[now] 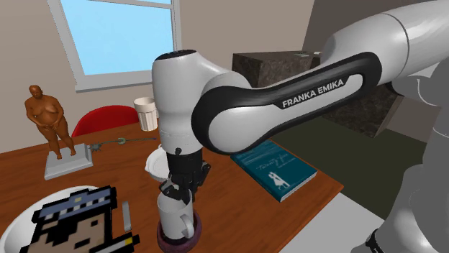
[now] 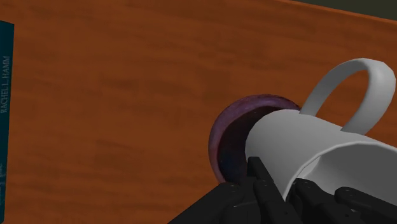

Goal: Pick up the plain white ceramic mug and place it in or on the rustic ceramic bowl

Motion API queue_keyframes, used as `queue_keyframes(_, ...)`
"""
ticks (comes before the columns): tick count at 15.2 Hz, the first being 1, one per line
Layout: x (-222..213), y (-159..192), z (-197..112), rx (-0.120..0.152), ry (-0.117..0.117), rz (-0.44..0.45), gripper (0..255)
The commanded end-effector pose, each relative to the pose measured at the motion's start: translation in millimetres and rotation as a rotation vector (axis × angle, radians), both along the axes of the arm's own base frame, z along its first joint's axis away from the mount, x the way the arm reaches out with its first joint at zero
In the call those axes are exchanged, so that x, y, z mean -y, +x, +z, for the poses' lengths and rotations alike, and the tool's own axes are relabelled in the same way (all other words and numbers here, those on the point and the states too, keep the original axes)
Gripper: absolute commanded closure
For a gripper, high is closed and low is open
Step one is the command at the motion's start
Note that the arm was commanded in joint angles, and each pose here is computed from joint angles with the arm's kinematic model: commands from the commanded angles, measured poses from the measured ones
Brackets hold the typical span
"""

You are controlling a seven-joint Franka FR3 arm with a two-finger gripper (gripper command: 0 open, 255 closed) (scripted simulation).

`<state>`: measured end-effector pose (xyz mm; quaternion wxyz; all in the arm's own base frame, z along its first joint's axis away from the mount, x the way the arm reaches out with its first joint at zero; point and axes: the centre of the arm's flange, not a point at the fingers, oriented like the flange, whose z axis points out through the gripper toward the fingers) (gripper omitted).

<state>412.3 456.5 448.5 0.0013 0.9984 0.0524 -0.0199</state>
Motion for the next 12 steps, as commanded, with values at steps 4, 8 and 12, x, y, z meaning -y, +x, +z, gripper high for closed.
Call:
queue_keyframes(4, 0.8, 0.3, -16.7, 0.000, 0.001, 0.000, 255)
queue_keyframes(8, 0.7, 0.3, -16.7, 0.000, 0.001, 0.000, 255)
queue_keyframes(12, 0.8, 0.3, -16.7, 0.000, 0.001, 0.000, 0)
